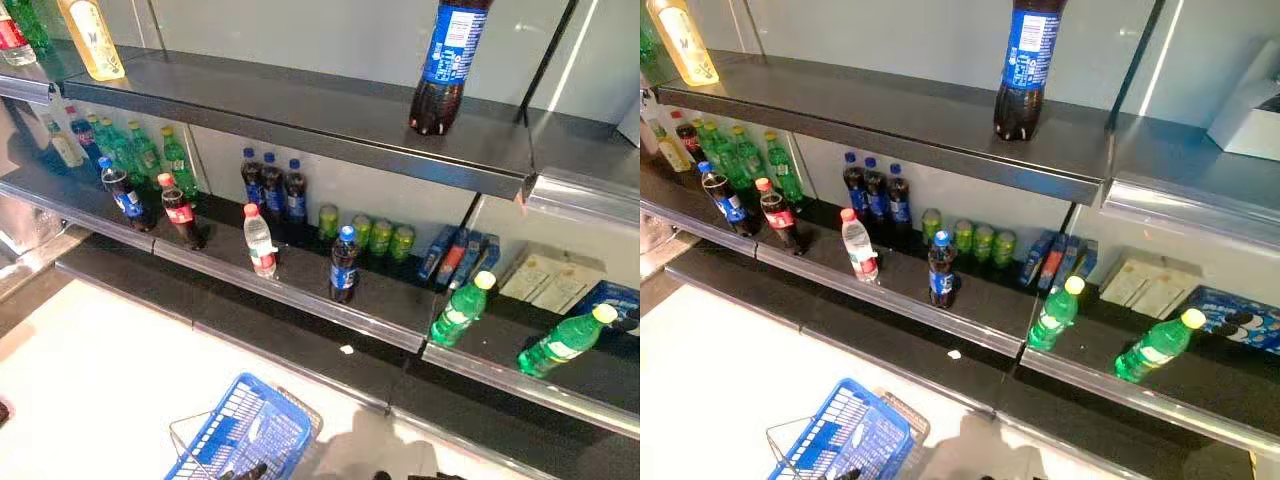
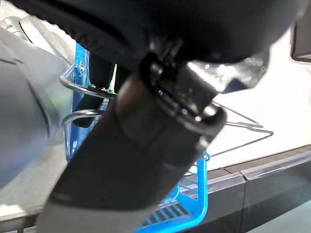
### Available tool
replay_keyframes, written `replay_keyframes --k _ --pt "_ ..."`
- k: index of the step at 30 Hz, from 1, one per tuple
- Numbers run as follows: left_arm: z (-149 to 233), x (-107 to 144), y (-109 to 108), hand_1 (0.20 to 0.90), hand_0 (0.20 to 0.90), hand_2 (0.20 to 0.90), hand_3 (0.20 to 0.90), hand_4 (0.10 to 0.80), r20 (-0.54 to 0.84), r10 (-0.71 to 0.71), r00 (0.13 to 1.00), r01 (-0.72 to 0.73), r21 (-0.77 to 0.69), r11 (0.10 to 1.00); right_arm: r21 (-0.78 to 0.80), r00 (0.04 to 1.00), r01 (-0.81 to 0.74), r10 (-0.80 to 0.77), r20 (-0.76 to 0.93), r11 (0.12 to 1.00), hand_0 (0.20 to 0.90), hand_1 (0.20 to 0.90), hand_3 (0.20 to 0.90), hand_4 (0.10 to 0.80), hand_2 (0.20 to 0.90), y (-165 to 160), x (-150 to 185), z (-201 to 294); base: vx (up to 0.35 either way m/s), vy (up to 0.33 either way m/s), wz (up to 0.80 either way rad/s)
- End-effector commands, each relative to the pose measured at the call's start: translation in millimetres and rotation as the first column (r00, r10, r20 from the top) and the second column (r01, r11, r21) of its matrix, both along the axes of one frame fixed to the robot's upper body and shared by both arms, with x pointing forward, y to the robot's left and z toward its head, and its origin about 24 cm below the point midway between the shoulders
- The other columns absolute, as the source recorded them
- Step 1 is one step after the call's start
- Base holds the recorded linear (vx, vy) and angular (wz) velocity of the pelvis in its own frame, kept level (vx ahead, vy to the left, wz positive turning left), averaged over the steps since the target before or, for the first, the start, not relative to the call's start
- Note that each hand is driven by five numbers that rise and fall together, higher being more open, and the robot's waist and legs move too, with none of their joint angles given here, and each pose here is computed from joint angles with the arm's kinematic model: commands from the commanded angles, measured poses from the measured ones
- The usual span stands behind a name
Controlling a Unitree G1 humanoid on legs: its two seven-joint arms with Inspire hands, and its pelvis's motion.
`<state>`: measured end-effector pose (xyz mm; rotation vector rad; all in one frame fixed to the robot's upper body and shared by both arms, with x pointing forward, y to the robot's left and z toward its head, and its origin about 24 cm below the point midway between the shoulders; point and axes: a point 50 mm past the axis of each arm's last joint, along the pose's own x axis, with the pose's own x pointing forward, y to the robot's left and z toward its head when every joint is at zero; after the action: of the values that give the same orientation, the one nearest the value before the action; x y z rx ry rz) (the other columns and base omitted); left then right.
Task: Pick up the drink and place into the basket.
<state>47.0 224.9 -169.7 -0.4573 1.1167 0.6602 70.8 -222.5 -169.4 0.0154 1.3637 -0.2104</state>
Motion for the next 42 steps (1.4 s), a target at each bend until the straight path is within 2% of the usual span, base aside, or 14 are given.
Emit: replay_keyframes --k 1,7,16,22,27,29,30,33,34,38,39,42 --pt "13 52 8 0.300 0.300 0.300 0.200 0.100 0.180 -0.074 0.981 0.067 0.049 0.997 -0.026 0.985 -0.062 0.057 -0.164 0.998 0.900 0.900 0.900 0.800 0.900 -10 -34 -3 0.000 0.000 0.00" --pt "14 55 8 0.300 0.300 0.300 0.200 0.100 0.203 -0.067 0.977 0.059 0.048 0.997 -0.046 0.983 -0.102 0.094 -0.156 0.994 0.900 0.900 0.900 0.800 0.900 -12 -29 -2 0.000 0.000 0.00" --pt "14 59 5 0.300 0.300 0.300 0.200 0.100 0.207 -0.082 0.975 0.074 0.048 0.996 -0.059 0.987 -0.084 0.075 -0.141 0.995 0.900 0.900 0.900 0.800 0.900 -12 -27 -2 0.015 0.005 0.00" --pt "14 59 4 0.300 0.300 0.300 0.200 0.100 0.195 -0.099 0.976 0.090 0.054 0.994 -0.224 0.952 -0.300 0.308 -0.001 0.927 0.900 0.900 0.900 0.800 0.900 -15 3 4 0.033 0.002 0.00" --pt "17 64 9 0.300 0.300 0.300 0.200 0.100 0.206 -0.100 0.974 0.087 0.072 0.994 -0.329 0.881 -0.347 0.426 0.206 0.878 0.900 0.900 0.900 0.800 0.900 -7 45 18 0.000 0.000 0.00" --pt "21 71 11 0.300 0.300 0.300 0.200 0.100 0.220 -0.100 0.970 0.084 0.081 0.993 -0.398 0.803 -0.359 0.497 0.329 0.844 0.900 0.900 0.900 0.800 0.900 0 76 37 -0.028 -0.033 -0.01" --pt "21 71 11 0.300 0.300 0.300 0.200 0.100 0.220 -0.100 0.970 0.084 0.081 0.993 -0.407 0.791 -0.360 0.506 0.344 0.839 0.900 0.900 0.900 0.800 0.900 1 79 39 -0.053 -0.043 -0.02" --pt "27 78 14 0.300 0.300 0.300 0.200 0.100 0.240 -0.097 0.966 0.076 0.096 0.992 -0.478 0.626 -0.332 0.569 0.534 0.813 0.900 0.900 0.900 0.800 0.900 16 117 84 -0.078 -0.047 -0.05" --pt "27 79 15 0.300 0.300 0.300 0.200 0.100 0.242 -0.096 0.966 0.075 0.096 0.993 -0.486 0.600 -0.326 0.575 0.556 0.811 0.900 0.900 0.900 0.800 0.900 16 119 89 -0.048 -0.025 -0.05" --pt "28 76 16 0.300 0.300 0.300 0.200 0.100 0.243 -0.090 0.966 0.067 0.101 0.993 -0.550 0.367 -0.292 0.623 0.691 0.782 0.900 0.900 0.900 0.800 0.900 23 139 139 -0.016 -0.008 -0.01" --pt "27 73 16 0.300 0.300 0.300 0.200 0.100 0.241 -0.089 0.966 0.066 0.102 0.993 -0.552 0.340 -0.286 0.621 0.706 0.783 0.900 0.900 0.900 0.800 0.900 24 140 146 0.016 0.003 -0.04" --pt "24 61 14 0.300 0.300 0.300 0.200 0.100 0.227 -0.082 0.970 0.061 0.100 0.993 -0.586 0.153 -0.228 0.623 0.767 0.777 0.900 0.900 0.900 0.800 0.900 27 145 183 0.017 0.011 -0.03"
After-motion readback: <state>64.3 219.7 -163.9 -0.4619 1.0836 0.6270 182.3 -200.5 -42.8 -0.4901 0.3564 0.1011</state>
